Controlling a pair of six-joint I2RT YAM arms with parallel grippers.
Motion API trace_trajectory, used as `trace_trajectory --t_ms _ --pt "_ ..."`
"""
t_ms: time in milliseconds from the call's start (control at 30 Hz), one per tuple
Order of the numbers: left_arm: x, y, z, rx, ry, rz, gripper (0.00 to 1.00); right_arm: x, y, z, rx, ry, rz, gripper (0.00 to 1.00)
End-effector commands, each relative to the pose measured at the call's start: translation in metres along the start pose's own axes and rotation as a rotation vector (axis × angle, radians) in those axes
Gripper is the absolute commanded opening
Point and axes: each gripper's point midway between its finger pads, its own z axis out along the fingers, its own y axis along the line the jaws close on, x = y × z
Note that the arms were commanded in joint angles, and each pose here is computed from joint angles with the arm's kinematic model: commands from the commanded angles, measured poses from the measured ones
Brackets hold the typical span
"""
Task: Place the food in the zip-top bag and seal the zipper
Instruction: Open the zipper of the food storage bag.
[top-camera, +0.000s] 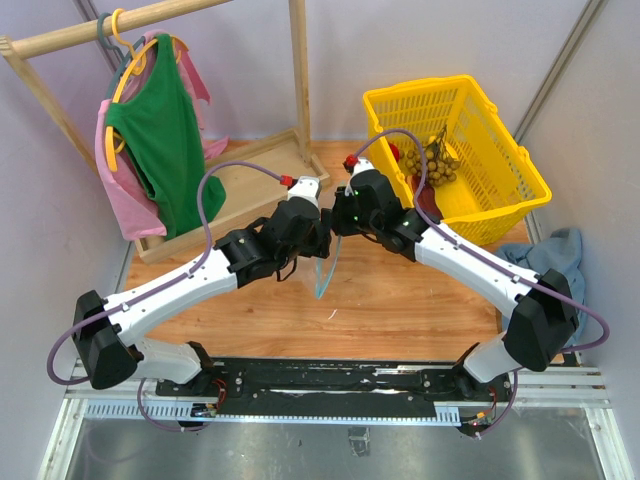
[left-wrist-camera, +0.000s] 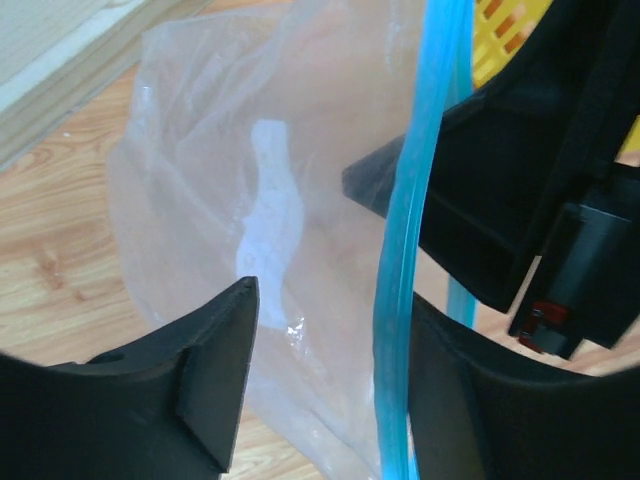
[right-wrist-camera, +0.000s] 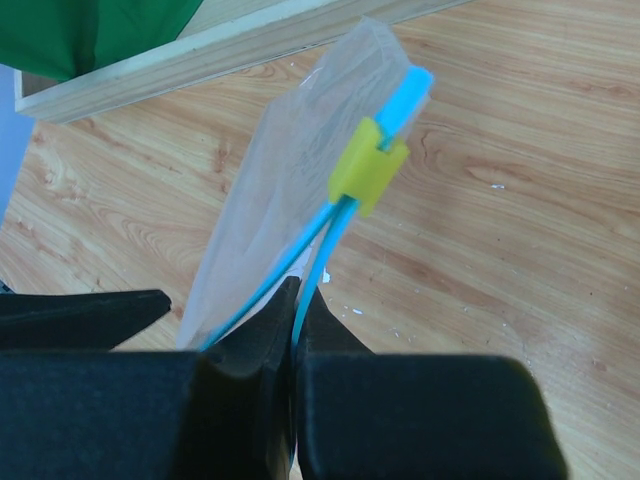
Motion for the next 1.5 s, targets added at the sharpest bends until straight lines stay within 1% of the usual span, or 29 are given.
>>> trace_trajectory --t_ms 0,100,233,267,367,567,700,800,933,1000,1067,1100,1200,1300,1467 --pt "-0.002 0.021 0.004 -0.129 -0.034 0.020 0.54 -0.009 0.013 -0.006 -0.024 -0.016 -0.017 0.01" --pt "-0.009 0.026 0.001 -0.154 -0.050 0.042 0.40 -0.008 0.013 -0.004 -0.023 -0.005 -0.021 0.01" --pt "-0.014 0.043 -0.009 -0.212 -0.062 0.054 0.14 -0.005 0.012 -0.002 -0.018 0.013 -0.045 0.01" --pt "-0.015 0.049 -0.012 -0.230 -0.064 0.054 0.10 -0.003 0.010 -0.001 -0.013 0.017 -0.052 0.01" --pt "-0.018 0.062 -0.024 -0.270 -0.074 0.045 0.01 0.001 0.006 0.004 0.000 0.034 -0.069 0.02" --pt "-0.029 0.090 -0.043 -0.322 -0.095 0.007 0.00 0.006 0.005 0.016 0.000 0.077 -0.122 0.03" --pt "-0.025 0.096 -0.042 -0.308 -0.058 0.008 0.00 0.012 0.000 0.026 0.011 0.101 -0.174 0.04" --pt "-0.022 0.094 -0.040 -0.266 -0.037 0.001 0.00 0.013 0.005 0.035 -0.018 0.128 -0.215 0.10" --pt "-0.021 0.081 -0.033 -0.166 -0.027 -0.024 0.00 0.019 0.000 0.048 -0.003 0.153 -0.241 0.14" --pt "-0.020 0.076 -0.025 -0.152 -0.025 -0.055 0.00 0.021 0.002 0.052 -0.010 0.162 -0.217 0.17" --pt "-0.019 0.070 -0.018 -0.143 -0.021 -0.111 0.00 0.023 0.012 0.053 -0.050 0.162 -0.181 0.24" --pt "-0.018 0.067 -0.015 -0.134 -0.022 -0.140 0.00 0.023 0.015 0.053 -0.061 0.161 -0.158 0.25" --pt "-0.015 0.059 -0.007 -0.105 -0.038 -0.211 0.00 0.019 0.023 0.044 -0.075 0.141 -0.117 0.29" --pt "-0.017 0.056 -0.006 -0.090 -0.056 -0.258 0.00 0.014 0.027 0.034 -0.072 0.089 -0.087 0.31" --pt "-0.027 0.057 -0.011 -0.096 -0.097 -0.313 0.00 0.023 0.030 0.030 -0.056 0.061 -0.058 0.34"
